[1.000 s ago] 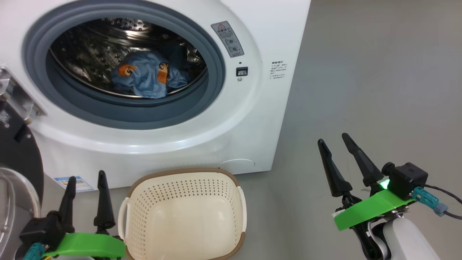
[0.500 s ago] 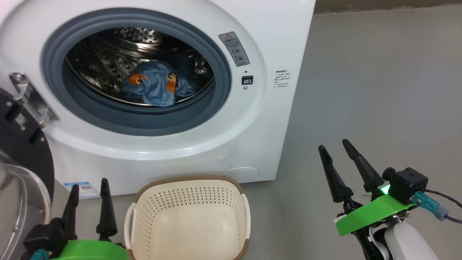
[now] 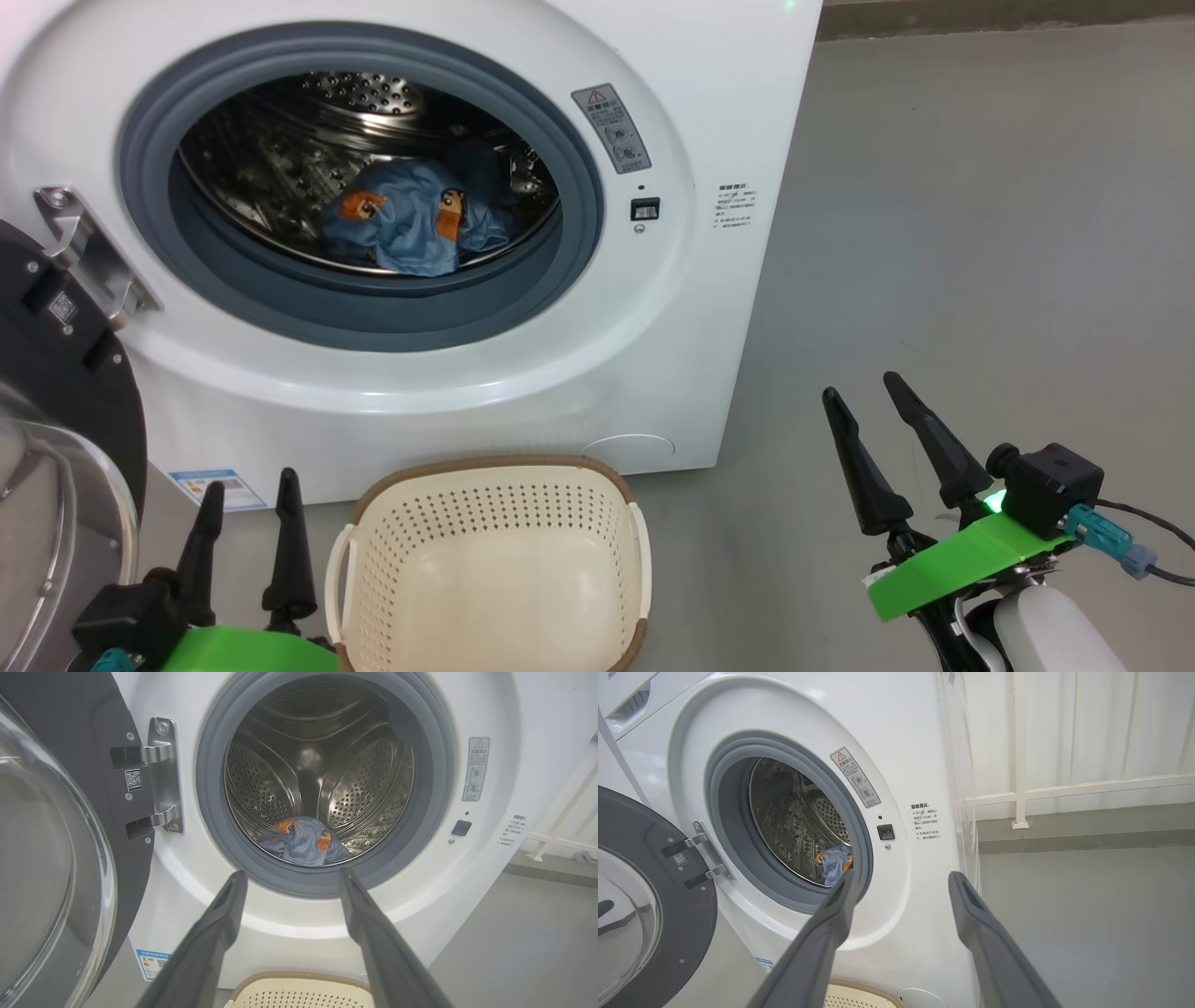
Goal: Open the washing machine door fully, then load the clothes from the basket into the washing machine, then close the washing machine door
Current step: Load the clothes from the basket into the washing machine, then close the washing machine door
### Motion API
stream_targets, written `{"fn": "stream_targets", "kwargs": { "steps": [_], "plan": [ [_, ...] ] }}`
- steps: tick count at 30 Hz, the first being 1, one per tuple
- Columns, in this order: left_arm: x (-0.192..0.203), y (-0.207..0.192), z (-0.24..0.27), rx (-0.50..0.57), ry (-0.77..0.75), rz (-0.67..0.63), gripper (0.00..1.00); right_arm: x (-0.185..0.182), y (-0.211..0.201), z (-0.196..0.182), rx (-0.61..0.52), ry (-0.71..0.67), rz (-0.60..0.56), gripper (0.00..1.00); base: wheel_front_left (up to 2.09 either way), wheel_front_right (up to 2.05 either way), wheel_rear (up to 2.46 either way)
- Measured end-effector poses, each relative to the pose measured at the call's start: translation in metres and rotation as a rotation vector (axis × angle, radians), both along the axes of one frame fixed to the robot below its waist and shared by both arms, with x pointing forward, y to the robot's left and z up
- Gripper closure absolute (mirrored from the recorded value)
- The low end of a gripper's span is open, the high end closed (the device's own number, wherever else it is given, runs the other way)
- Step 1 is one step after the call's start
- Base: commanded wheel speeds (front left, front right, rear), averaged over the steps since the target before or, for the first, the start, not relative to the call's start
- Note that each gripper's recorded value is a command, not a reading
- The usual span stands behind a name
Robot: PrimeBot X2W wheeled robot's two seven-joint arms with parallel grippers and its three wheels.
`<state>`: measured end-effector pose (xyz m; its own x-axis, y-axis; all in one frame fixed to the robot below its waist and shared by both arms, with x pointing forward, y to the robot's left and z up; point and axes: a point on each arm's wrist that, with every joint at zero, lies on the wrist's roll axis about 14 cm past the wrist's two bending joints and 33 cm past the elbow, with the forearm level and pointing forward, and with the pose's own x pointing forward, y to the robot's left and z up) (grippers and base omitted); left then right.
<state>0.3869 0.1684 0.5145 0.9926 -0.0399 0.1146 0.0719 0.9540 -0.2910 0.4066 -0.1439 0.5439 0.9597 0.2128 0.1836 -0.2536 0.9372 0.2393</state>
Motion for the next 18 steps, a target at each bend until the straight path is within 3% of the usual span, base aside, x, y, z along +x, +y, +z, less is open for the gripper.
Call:
{"fn": "stream_targets", "kwargs": {
  "steps": [18],
  "plan": [
    [-0.0007, 0.001, -0.0008, 0.006, 0.001, -0.008, 0.0, 0.0004, 0.0009, 0.0, 0.001, 0.0, 0.002, 0.0, 0.0, 0.0, 0.0]
  ]
}}
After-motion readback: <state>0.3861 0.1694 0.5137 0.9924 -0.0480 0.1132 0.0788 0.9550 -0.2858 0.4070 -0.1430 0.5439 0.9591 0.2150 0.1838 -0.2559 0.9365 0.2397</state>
